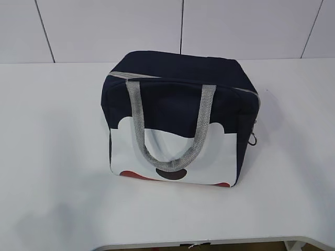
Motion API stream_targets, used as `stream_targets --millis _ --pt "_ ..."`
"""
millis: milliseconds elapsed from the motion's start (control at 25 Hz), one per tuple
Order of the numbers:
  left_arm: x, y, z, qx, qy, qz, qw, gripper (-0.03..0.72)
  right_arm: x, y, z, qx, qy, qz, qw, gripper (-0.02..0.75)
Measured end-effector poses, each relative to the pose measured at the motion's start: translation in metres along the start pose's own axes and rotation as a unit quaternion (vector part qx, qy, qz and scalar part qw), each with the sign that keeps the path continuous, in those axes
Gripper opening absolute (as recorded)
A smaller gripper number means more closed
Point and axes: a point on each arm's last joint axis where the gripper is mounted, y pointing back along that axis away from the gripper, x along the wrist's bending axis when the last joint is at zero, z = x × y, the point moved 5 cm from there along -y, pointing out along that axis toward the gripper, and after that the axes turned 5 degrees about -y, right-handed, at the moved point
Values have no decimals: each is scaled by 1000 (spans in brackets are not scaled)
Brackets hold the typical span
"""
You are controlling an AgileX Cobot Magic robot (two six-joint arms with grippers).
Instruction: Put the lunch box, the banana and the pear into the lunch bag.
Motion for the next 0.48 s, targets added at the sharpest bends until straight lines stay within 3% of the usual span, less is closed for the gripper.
stream_targets --millis 240,480 --pt "7 -1 0 4 57 87 995 308 -2 -6 0 6 -12 5 1000 350" --pt "7 -1 1 4 69 99 993 307 -2 -6 0 5 -15 7 1000 350"
